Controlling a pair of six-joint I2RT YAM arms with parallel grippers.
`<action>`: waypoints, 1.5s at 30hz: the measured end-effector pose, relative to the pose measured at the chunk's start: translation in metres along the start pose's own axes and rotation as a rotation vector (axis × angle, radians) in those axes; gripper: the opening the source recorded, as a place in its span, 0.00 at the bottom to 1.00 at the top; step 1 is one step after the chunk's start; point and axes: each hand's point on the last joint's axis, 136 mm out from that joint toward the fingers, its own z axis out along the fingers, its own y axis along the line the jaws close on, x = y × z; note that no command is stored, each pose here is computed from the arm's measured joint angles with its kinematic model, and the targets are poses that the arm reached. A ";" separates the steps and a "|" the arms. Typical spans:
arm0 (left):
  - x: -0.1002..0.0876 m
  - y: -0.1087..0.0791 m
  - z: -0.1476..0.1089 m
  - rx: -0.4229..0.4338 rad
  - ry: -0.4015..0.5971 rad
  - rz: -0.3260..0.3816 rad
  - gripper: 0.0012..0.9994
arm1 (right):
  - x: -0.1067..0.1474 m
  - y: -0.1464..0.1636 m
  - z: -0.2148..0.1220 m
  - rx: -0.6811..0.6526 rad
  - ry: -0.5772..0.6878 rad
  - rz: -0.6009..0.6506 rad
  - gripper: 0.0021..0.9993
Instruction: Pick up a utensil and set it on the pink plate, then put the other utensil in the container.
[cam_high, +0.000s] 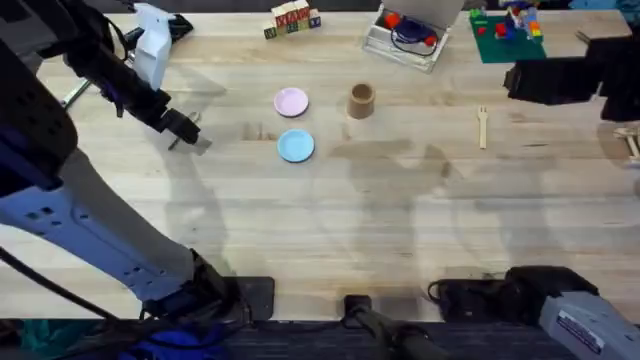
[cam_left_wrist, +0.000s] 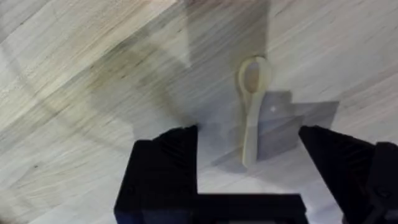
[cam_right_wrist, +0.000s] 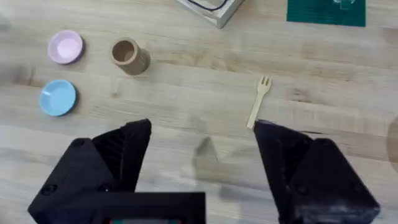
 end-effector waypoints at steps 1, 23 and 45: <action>-0.001 0.001 0.000 -0.003 -0.002 0.001 0.99 | 0.000 0.000 0.000 0.000 0.000 0.000 1.00; -0.001 0.002 0.003 -0.018 0.040 0.018 0.99 | 0.000 0.000 0.000 0.000 0.001 0.000 1.00; -0.005 0.003 0.007 -0.055 0.075 0.052 0.99 | 0.000 0.000 0.000 0.000 0.001 0.000 1.00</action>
